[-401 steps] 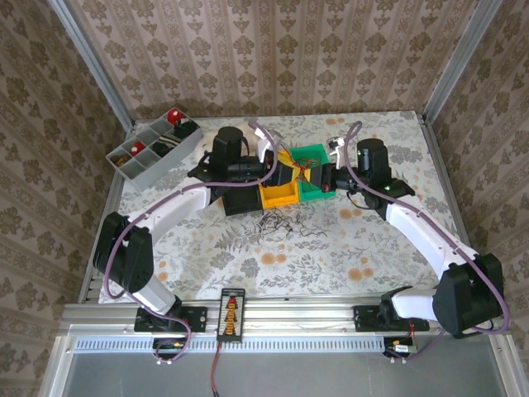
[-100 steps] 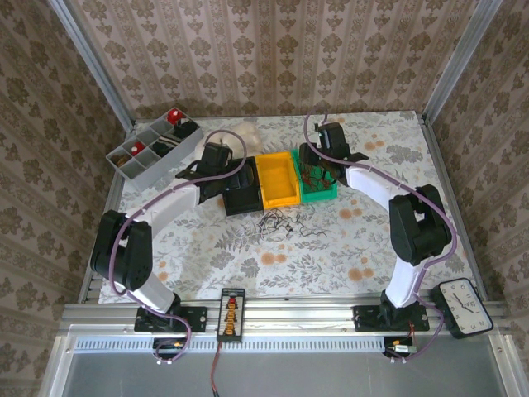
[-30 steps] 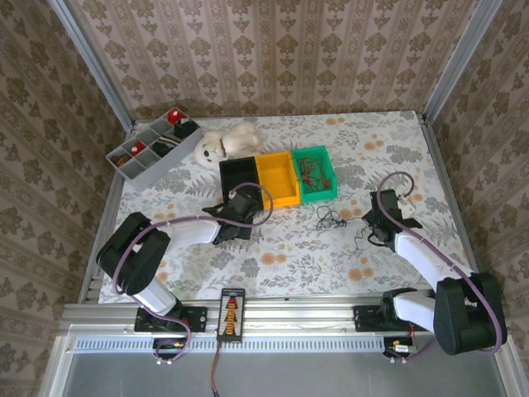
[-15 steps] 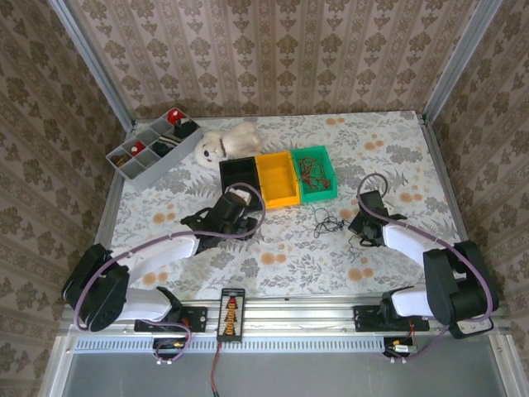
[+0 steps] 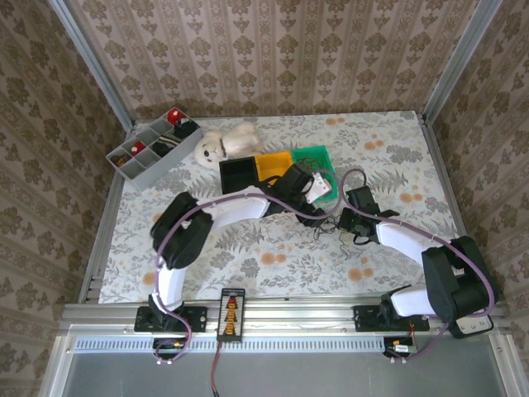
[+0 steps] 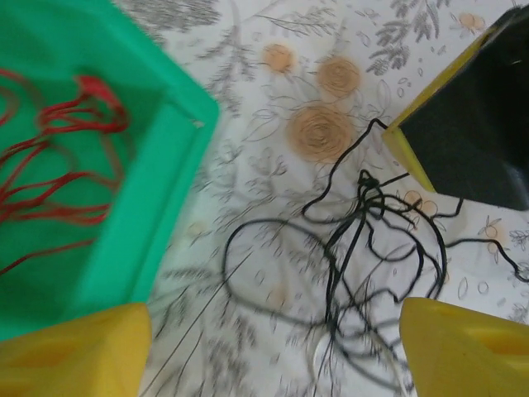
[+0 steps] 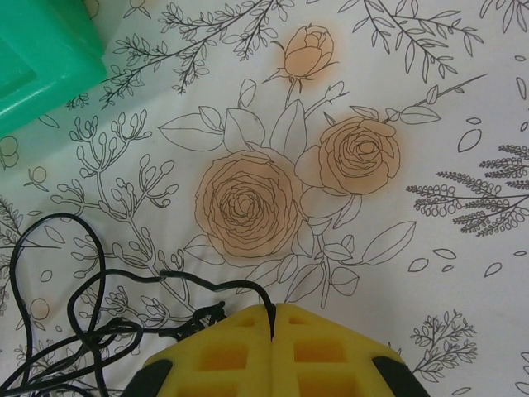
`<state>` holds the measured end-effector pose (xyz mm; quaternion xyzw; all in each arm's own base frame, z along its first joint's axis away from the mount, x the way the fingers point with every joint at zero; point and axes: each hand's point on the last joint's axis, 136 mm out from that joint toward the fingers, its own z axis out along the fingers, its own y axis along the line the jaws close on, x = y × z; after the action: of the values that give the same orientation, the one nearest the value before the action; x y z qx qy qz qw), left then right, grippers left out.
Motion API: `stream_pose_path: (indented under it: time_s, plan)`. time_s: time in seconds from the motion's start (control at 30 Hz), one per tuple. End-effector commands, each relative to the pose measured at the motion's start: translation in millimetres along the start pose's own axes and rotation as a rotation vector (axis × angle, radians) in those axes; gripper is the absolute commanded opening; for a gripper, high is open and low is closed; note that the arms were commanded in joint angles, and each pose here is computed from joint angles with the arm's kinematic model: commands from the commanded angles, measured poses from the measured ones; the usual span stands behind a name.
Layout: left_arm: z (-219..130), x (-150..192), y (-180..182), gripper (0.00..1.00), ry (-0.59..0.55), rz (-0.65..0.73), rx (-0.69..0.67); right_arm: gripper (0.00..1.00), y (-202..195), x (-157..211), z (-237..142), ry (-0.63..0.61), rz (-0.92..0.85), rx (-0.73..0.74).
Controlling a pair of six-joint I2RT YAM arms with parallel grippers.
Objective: Untangle the cables
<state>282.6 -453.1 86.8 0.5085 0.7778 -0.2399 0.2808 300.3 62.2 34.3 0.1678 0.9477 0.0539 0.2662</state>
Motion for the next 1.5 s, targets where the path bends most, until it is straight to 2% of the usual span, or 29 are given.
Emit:
stream_pose_path:
  time_s: [0.0, 0.03, 0.23, 0.33, 0.57, 0.7, 0.83, 1.07, 1.33, 1.47]
  plan:
    - [8.0, -7.3, -14.7, 0.74, 0.016, 0.032, 0.131, 0.02, -7.7, 0.7, -7.1, -0.014, -0.031, 0.022]
    - [12.1, -8.7, -14.5, 0.7, 0.015, 0.029, 0.139, 0.03, -8.9, 0.1, -8.8, -0.019, -0.032, 0.023]
    - [40.2, 12.8, -17.1, 0.58, 0.135, 0.009, 0.174, 0.03, -17.3, -6.5, -17.6, -0.043, 0.007, 0.018]
    - [45.5, 23.3, -16.8, 0.38, 0.165, -0.01, 0.172, 0.03, -19.5, -9.5, -22.1, -0.055, 0.019, 0.012]
    - [36.9, 38.6, -13.7, 0.0, 0.168, -0.061, 0.177, 0.03, -27.4, -17.1, -29.0, -0.073, 0.071, 0.021]
    - [16.7, 55.1, 7.6, 0.0, 0.16, -0.128, 0.08, 0.04, -45.2, -30.1, -34.9, -0.106, 0.122, 0.066]
    - [-26.8, 64.4, 32.1, 0.0, 0.052, -0.209, -0.057, 0.04, -68.4, -46.3, -44.0, -0.149, 0.182, 0.125]
    - [-91.9, 121.9, 50.8, 0.0, -0.009, -0.355, -0.255, 0.05, -105.0, -67.5, -57.0, -0.18, 0.275, 0.235]
    - [-152.5, 196.8, 80.4, 0.0, -0.009, -0.55, -0.528, 0.06, -143.0, -78.1, -67.4, -0.227, 0.459, 0.317]
    - [-178.0, 218.4, 88.0, 0.0, -0.031, -0.617, -0.629, 0.07, -161.2, -84.0, -72.0, -0.26, 0.541, 0.351]
